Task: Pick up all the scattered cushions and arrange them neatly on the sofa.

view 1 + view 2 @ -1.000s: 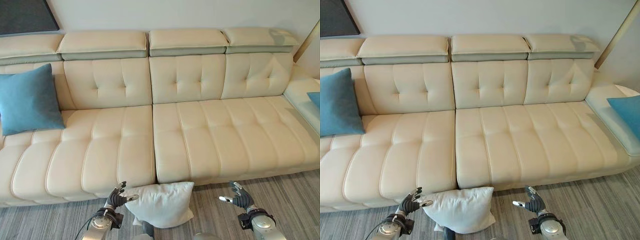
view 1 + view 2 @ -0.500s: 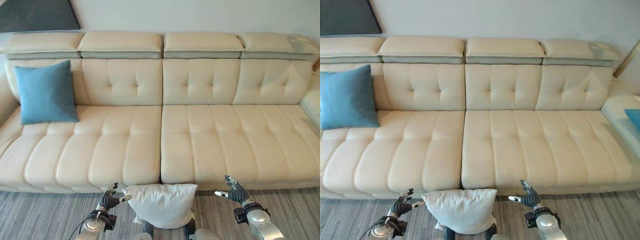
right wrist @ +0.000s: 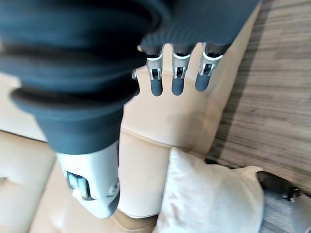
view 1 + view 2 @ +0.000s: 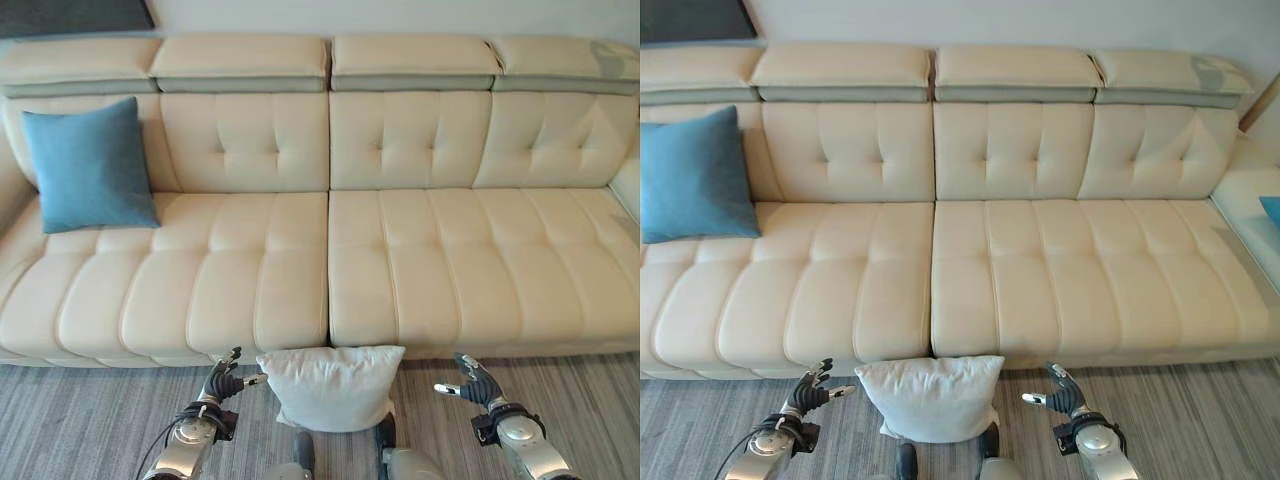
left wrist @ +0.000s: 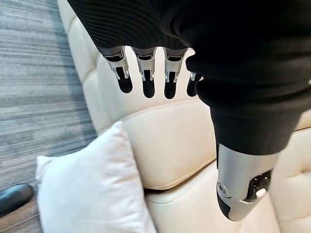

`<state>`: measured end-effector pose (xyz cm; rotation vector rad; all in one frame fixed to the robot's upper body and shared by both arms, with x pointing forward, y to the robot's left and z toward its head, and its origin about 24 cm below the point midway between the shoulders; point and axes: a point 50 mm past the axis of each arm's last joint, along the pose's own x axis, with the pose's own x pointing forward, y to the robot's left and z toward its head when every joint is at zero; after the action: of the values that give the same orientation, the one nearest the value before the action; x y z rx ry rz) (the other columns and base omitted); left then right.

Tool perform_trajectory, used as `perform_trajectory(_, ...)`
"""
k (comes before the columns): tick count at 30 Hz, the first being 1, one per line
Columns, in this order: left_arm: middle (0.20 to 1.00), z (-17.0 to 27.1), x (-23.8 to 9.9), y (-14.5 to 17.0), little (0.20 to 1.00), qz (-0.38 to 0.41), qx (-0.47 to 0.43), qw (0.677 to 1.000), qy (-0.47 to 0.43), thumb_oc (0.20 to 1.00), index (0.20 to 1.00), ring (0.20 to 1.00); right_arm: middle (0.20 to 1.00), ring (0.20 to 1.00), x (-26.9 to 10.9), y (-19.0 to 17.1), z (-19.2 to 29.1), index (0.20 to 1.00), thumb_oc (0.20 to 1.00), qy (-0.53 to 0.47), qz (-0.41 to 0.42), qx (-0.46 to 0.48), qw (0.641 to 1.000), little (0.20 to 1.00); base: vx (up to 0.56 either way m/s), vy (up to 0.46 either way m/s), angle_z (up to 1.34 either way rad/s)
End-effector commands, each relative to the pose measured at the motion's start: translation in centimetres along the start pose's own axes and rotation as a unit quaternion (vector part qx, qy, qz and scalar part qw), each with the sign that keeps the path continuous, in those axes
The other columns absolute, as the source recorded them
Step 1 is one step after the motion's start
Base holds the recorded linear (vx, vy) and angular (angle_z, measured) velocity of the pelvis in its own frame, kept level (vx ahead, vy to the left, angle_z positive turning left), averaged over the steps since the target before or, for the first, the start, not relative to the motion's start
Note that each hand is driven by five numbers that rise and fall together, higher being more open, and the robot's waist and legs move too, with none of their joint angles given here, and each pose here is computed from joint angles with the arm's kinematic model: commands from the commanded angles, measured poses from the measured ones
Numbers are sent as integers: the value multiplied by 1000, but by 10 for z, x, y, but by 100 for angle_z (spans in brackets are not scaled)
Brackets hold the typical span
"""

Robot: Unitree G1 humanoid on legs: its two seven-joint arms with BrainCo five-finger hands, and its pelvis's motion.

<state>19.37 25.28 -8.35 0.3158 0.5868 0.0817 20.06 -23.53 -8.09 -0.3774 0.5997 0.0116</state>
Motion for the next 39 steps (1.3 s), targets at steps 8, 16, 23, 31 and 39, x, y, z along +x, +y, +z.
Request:
perform_trajectory(8,1000,79,30,51,1000,117,-57,984,-119,1000,1000,1000,1000,1000,35,-21,64,1000,1000,-75,-69,-5,995,1000,-132,-46,2)
perform_trajectory(16,1000,156,40,81,1000,171,-89,957,-216,1000,1000,1000,1000,1000,52,-64,146,1000,1000,-156,-153,37,975,1000,-109,-77,18)
perform_trajectory(23,1000,208,45,75,1000,166,-75,947,-264,1000,1000,1000,1000,1000,49,-57,236,1000,1000,-267,-150,34,951,1000,-26,-1,0)
perform_trajectory(31,586,291,40,31,586,121,-29,927,-353,586,586,586,200,200,22,15,333,200,200,-402,-57,54,912,200,11,-5,5)
perform_trajectory(39,200,341,-8,-17,200,50,-9,853,-519,200,200,200,200,200,-13,63,345,200,200,-495,55,63,865,200,-4,0,20)
